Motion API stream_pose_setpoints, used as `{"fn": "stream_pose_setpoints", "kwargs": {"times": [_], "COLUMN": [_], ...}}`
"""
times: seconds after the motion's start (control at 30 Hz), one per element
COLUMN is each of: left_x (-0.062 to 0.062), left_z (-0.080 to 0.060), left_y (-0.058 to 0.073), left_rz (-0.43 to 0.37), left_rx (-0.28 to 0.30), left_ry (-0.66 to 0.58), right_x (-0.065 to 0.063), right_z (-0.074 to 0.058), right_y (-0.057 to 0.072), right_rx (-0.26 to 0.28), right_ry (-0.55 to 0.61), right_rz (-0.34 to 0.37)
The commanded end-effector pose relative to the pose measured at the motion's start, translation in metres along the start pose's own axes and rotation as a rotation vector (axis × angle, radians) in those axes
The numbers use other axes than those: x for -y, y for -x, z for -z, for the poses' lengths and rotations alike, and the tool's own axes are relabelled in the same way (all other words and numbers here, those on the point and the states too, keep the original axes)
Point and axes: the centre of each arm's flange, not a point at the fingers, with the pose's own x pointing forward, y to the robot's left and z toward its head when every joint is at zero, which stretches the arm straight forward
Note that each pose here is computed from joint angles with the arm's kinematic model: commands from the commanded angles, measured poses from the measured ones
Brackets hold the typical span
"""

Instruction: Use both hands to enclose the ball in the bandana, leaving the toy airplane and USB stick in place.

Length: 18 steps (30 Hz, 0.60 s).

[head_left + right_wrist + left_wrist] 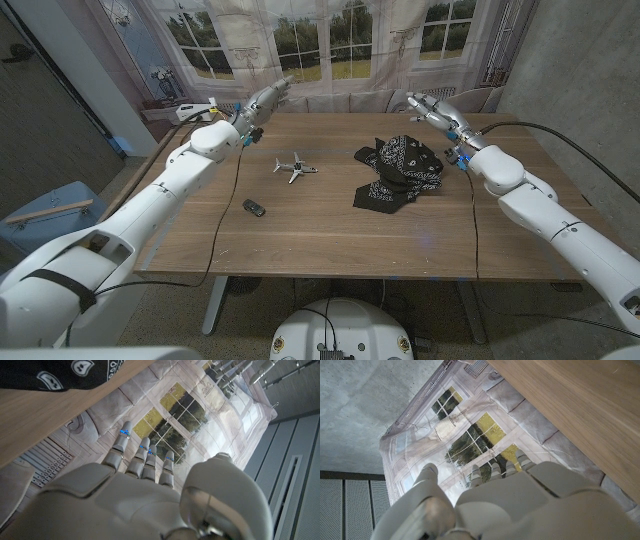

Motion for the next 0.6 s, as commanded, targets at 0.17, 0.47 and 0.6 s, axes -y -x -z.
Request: {"fn": "stream_pose_setpoints", "kwargs": {"times": [0.17,0.47,0.6], "left_x": [0.015,0.024,0.023], "left_z": [0.024,0.051,0.060], "left_y": [0.014,0.019,0.018], "left_rz": [0.023,0.013,0.002], "left_rx": [-0.015,-0.045,-0.062], "left_ry": [0.080,0.164,0.187], "right_x": [0.032,0.024,0.018], "right_z": [0.010,0.049,0.055], "right_y": [-0.002,-0.028,-0.040], "right_rx": [0.073,0.011,0.025], "right_ry": [-0.311,-0.389,-0.408], "right_rz": [0.135,0.230,0.241]}}
